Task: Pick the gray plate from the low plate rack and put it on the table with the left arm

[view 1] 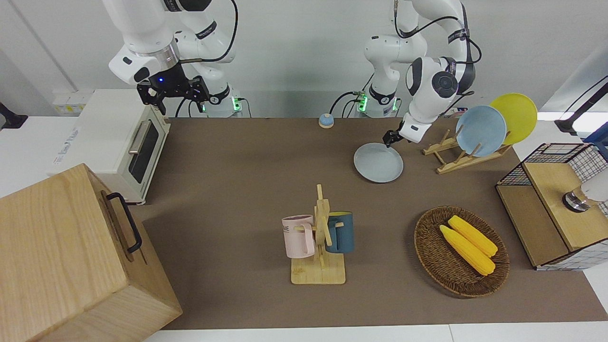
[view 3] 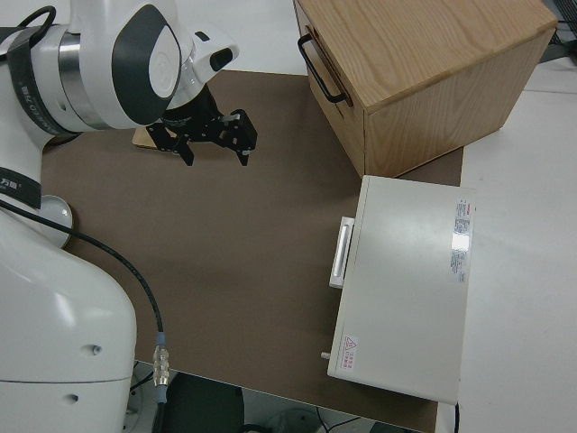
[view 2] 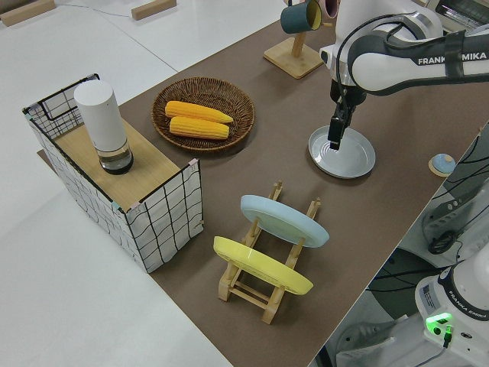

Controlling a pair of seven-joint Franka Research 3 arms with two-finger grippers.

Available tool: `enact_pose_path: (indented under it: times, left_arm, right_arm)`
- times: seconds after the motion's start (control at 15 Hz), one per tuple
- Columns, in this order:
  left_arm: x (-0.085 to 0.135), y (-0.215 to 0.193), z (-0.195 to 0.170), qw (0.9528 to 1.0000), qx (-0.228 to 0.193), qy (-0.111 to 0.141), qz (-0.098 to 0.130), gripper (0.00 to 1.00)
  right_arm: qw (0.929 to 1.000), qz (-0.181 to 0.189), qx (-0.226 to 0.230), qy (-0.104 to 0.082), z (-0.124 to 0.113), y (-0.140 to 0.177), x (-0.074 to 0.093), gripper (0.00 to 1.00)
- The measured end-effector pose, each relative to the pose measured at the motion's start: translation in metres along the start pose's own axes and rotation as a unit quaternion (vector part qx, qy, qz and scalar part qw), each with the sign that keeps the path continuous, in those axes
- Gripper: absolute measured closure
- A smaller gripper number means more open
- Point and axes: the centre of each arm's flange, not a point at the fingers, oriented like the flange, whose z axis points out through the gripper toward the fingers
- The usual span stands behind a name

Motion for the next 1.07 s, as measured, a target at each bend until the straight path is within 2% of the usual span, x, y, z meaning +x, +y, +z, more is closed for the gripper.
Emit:
enact_pose_path:
  times: [0.2,0.33,0.53,0.8,1.07]
  left_arm:
    - [0.013,-0.015,-0.058,0.9997,-0.001,0.025,-0.005,0.00]
    - [0.016,-0.023,-0.098,0.9988,0.013,0.047,0.007,0.00]
    - [0.014,-0.031,-0.147,0.9976,0.017,0.063,0.020,0.00]
    - [0.007,-0.043,-0.191,0.9957,0.016,0.071,0.057,0.00]
    - [-0.002,-0.042,-0.221,0.9942,0.015,0.083,0.066,0.00]
  right_arm:
    - [1.0000,0.000,0.000,0.000,0.000,0.000,0.000,0.01]
    - [1.0000,0.000,0.000,0.000,0.000,0.000,0.000,0.01]
    - [1.0000,0.000,0.000,0.000,0.000,0.000,0.000,0.01]
    - [1.0000,0.000,0.000,0.000,0.000,0.000,0.000,0.01]
    - [1.0000,0.000,0.000,0.000,0.000,0.000,0.000,0.01]
